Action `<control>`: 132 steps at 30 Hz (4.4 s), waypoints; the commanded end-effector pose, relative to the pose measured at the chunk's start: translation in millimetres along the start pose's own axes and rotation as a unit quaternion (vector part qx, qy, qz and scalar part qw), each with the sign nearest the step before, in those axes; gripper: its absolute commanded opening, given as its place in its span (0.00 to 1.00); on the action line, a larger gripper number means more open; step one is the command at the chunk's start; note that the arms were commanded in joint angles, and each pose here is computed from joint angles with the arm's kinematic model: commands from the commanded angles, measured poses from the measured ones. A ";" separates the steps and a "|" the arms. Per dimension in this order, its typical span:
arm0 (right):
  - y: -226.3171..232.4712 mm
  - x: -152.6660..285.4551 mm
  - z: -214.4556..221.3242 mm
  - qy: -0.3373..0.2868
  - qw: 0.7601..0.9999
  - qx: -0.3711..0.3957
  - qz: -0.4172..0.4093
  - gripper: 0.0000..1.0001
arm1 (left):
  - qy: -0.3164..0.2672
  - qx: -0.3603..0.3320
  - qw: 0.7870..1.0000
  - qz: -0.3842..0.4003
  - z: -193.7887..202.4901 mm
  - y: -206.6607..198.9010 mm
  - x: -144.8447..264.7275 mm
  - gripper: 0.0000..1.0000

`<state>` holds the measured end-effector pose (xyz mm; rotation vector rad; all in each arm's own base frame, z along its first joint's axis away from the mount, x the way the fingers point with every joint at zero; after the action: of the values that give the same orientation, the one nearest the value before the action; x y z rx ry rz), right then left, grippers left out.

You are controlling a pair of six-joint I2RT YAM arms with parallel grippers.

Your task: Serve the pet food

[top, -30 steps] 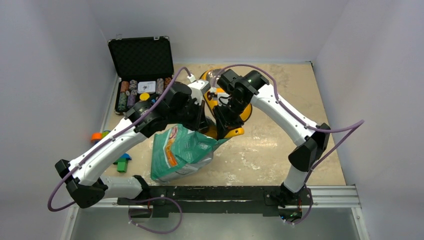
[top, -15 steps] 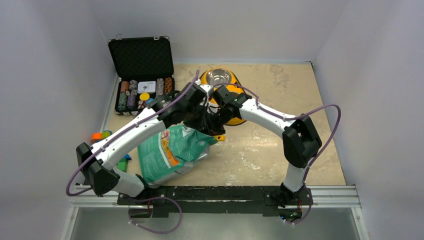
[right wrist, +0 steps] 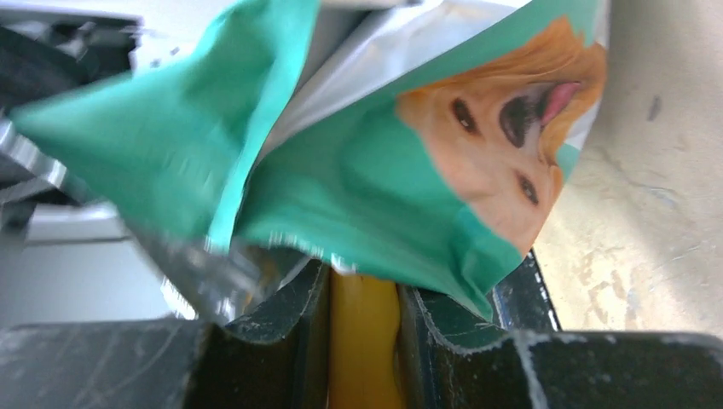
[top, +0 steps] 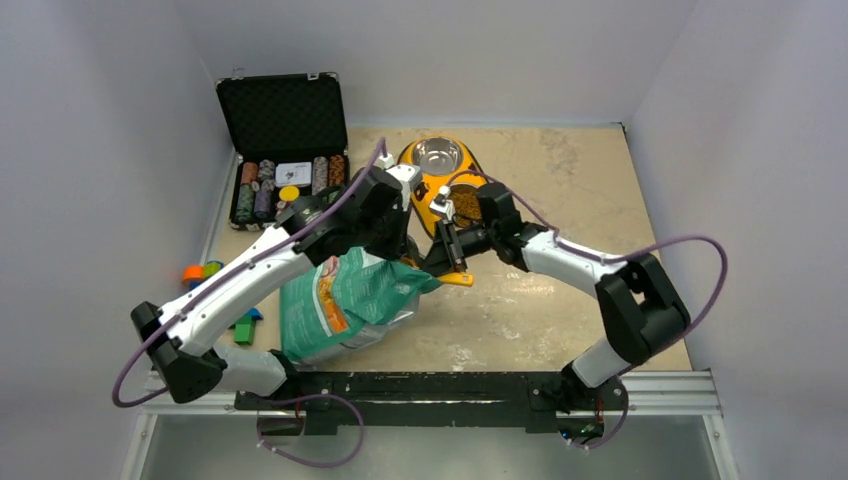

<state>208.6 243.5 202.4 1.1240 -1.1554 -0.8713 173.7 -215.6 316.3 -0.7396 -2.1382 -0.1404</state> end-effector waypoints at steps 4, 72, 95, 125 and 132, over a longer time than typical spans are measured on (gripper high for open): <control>28.7 51.9 24.1 -0.011 0.991 0.114 -0.065 0.00 | -0.264 -0.009 0.963 0.053 -43.7 -9.3 94.5 0.00; 80.1 85.4 58.3 -0.006 0.995 -0.036 -0.088 0.00 | -0.212 -0.007 0.968 -0.136 -2.3 34.0 103.8 0.00; 109.0 127.2 73.1 -0.065 0.993 0.006 -0.099 0.00 | -0.162 0.053 0.943 -0.287 -4.6 51.8 99.1 0.00; 24.5 169.4 -177.1 -0.315 0.940 -0.086 -0.102 0.00 | -0.254 0.080 0.922 -0.280 12.2 65.2 169.0 0.00; -20.3 161.5 -196.1 -0.315 0.933 -0.167 -0.044 0.00 | -0.258 0.079 0.919 -0.287 11.7 66.5 170.3 0.00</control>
<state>426.9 130.3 211.4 0.6669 -1.3514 -1.5298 122.3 -88.2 392.7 -0.0745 -2.6071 -0.2221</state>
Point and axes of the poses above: each gripper's point midway between its finger pads, its own x axis back along the fingers, its own y axis along the line the jaws close on, z = x × y, the point moved 10 cm from there along x, back along the fingers, and after that the axes turned 10 degrees about -x, right-handed, at the moved point
